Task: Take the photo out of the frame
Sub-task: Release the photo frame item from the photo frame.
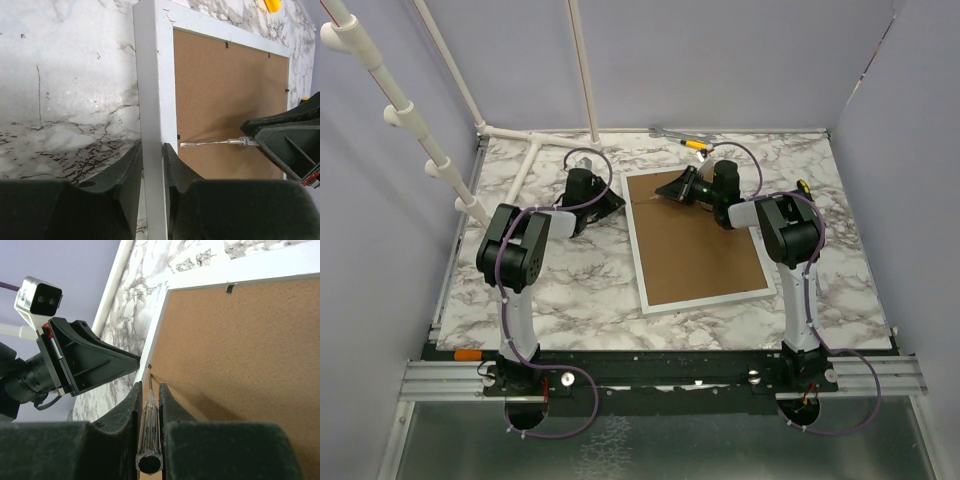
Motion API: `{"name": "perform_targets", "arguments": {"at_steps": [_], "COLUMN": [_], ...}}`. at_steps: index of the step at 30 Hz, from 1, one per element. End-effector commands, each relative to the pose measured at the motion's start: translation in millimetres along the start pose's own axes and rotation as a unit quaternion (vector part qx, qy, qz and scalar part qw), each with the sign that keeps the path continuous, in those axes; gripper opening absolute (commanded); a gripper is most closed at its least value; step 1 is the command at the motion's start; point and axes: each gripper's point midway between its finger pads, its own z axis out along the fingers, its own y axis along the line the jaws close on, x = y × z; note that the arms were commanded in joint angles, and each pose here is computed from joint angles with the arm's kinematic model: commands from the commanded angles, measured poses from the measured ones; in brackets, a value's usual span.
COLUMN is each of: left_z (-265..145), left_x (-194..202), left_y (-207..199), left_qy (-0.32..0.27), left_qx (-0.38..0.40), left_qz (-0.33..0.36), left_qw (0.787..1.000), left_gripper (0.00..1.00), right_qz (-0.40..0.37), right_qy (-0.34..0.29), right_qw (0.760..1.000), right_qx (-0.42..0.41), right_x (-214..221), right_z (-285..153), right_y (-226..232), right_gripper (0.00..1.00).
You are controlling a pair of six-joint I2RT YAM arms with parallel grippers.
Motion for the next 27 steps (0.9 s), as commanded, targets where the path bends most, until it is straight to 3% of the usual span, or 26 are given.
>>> {"name": "perform_targets", "arguments": {"at_steps": [1,27], "left_z": [-10.6,8.7], "left_x": [-10.2,-11.5], "left_y": [-4.0,-19.3], "left_qy": [-0.022,-0.005], "left_qx": [-0.007,0.028], "left_qz": [0.004,0.000], "left_qw": [1.000,1.000], "left_gripper": [0.26,0.30], "right_qz": [-0.004,-0.005], "right_qy": [-0.011,0.012], "right_qw": [1.000,1.000], "right_qx": [0.022,0.005], "right_x": [-10.3,7.0], "right_z": [-2.0,14.2], "right_y": [-4.3,-2.0], "right_gripper": [0.01,0.01]}}
